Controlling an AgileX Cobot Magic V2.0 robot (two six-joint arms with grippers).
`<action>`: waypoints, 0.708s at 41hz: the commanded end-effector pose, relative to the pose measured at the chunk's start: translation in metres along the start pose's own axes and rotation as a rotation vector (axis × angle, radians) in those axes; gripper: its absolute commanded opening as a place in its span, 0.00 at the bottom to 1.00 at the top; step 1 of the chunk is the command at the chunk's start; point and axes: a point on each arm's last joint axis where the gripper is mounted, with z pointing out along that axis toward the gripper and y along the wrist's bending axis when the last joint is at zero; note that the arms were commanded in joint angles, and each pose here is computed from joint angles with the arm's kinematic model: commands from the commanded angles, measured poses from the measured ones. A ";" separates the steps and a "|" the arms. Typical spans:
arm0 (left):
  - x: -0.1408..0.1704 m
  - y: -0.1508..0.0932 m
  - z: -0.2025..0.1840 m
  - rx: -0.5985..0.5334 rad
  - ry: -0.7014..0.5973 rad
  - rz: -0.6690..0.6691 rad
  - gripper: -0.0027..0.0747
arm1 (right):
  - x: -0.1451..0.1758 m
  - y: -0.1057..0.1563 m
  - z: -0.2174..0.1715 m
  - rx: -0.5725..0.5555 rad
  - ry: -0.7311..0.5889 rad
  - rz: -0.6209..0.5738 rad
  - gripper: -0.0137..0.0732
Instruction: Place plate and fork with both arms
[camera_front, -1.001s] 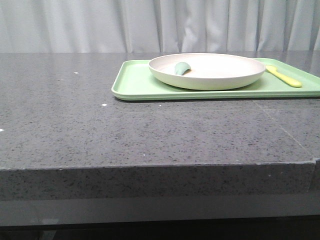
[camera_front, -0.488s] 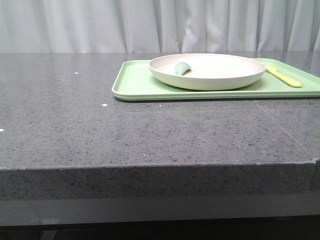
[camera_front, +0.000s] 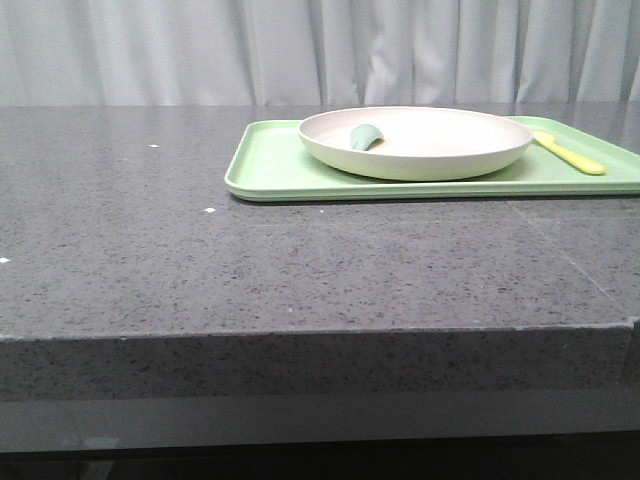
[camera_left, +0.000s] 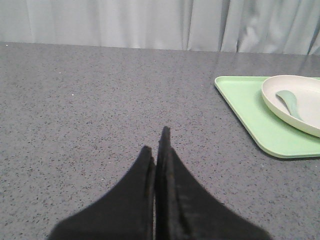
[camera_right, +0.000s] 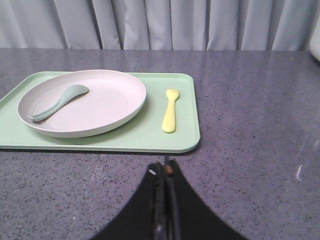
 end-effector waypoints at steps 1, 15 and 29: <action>-0.015 -0.001 -0.002 0.008 -0.094 -0.002 0.01 | -0.015 0.001 -0.002 -0.001 -0.107 -0.007 0.02; -0.015 -0.001 -0.002 0.008 -0.094 -0.002 0.01 | -0.015 0.001 -0.002 -0.001 -0.107 -0.007 0.02; -0.006 0.000 -0.001 0.001 -0.115 0.004 0.01 | -0.015 0.001 -0.002 -0.001 -0.107 -0.007 0.02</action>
